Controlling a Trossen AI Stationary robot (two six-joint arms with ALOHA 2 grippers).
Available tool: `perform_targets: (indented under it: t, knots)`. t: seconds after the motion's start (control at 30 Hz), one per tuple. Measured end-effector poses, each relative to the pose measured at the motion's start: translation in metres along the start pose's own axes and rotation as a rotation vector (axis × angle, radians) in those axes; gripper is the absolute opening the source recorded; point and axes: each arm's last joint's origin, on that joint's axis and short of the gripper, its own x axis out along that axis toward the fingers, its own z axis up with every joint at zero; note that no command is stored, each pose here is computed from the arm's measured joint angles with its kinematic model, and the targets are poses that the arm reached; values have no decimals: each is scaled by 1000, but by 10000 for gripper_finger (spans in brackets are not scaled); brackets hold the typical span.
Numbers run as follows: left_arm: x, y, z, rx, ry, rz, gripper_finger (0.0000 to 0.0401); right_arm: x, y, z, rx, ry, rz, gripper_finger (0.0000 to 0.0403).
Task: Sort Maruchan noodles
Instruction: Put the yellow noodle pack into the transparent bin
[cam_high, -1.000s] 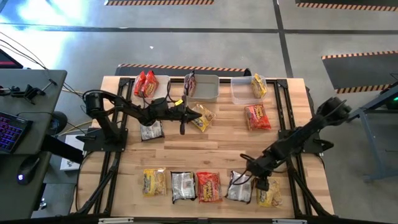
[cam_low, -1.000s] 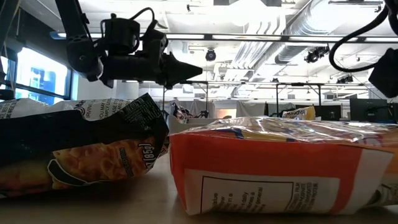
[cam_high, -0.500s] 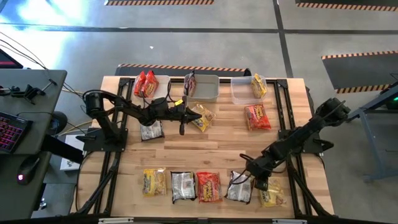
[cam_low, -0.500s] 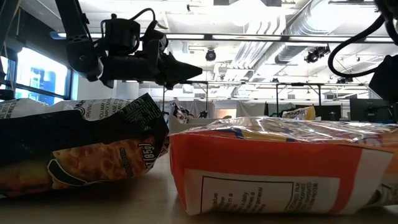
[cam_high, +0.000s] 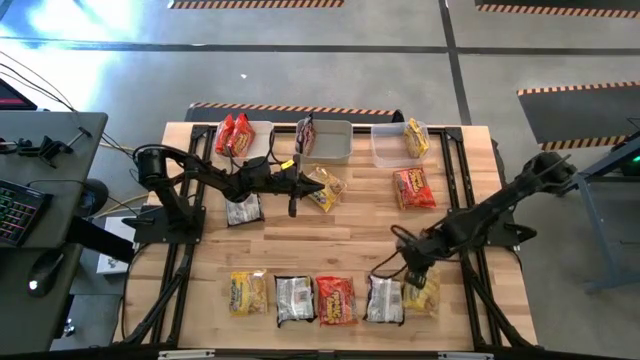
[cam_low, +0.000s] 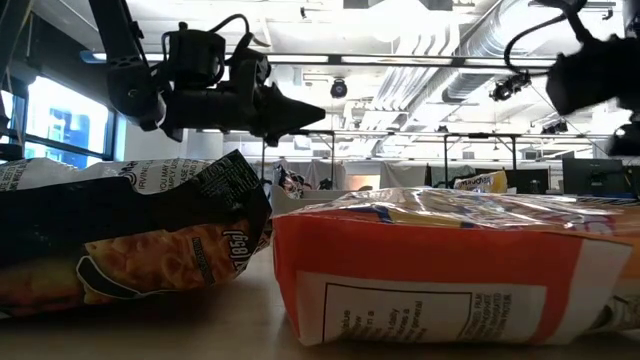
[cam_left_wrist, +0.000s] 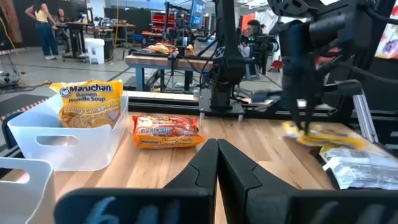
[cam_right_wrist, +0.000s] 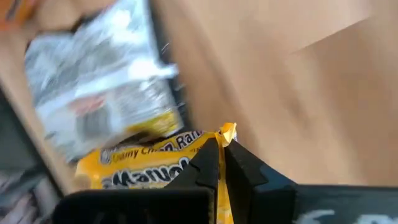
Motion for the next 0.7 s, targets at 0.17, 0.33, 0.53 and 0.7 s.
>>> perform_targets:
  t: [0.17, 0.33, 0.53, 0.7]
  knots:
    - [0, -1, 0, -99, 1, -2, 1, -19, -11, 0, 58, -227, -117, 0]
    - [3, -9, -4, -139, 43, -27, 10, -31, -18, 7, 171, -525, -216, 0]
    - [6, -24, -11, -190, 103, -56, 46, -33, -23, 24, 294, -801, -308, 0]
    - [8, -33, -13, -230, 123, -37, 82, -35, -28, 42, 375, -991, -375, 0]
